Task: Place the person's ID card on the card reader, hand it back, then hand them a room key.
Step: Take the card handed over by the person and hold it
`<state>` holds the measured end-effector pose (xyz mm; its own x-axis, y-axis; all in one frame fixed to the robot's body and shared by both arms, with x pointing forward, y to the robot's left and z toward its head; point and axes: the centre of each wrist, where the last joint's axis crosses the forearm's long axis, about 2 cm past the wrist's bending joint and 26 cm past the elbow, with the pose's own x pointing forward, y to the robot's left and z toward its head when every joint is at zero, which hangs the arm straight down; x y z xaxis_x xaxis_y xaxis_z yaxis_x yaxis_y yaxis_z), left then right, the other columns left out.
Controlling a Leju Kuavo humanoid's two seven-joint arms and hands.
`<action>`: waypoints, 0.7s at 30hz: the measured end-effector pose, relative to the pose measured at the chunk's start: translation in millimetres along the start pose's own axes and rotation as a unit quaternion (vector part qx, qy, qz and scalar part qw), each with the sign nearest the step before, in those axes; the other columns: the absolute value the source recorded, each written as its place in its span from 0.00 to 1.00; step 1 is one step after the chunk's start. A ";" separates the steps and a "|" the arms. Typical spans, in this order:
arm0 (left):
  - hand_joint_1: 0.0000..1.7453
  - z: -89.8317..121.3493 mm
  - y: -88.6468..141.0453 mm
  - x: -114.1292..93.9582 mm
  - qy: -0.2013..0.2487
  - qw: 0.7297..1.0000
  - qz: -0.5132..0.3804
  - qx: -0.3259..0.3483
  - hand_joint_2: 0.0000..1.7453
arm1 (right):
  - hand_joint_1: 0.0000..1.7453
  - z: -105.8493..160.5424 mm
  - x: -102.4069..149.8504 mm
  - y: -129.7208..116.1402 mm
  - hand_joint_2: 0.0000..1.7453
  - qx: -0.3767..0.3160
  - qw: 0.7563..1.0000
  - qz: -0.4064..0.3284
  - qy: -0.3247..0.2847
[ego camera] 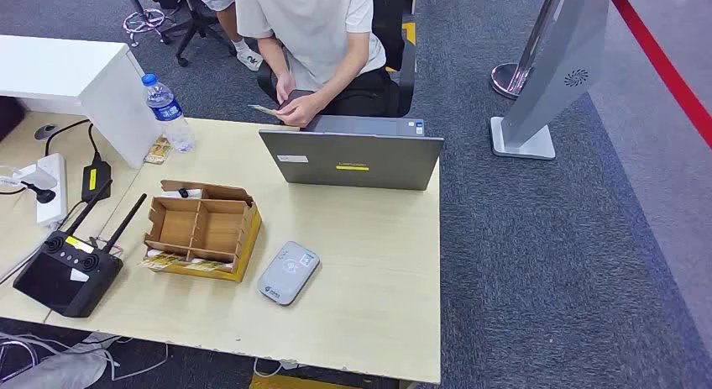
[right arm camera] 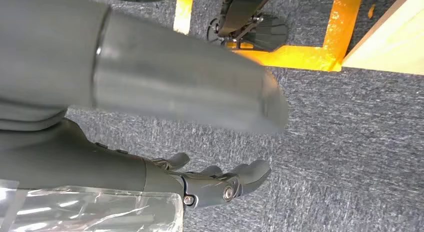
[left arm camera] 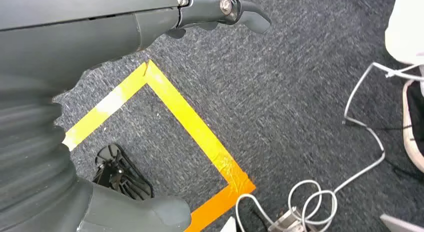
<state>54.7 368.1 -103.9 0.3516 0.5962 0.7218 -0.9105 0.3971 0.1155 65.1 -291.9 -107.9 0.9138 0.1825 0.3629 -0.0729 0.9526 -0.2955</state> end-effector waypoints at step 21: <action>0.00 -76.5 22.5 160.9 -0.327 0.889 0.300 -0.113 1.00 | 0.00 -0.5 -6.6 -6.7 1.00 0.002 1.000 0.018 0.026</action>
<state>107.5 526.3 -37.3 -0.4516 0.2453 0.8578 -0.7982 0.3186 -0.5113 59.8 -299.6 -108.7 0.9302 0.2031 0.3057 -0.1072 0.9469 -0.3030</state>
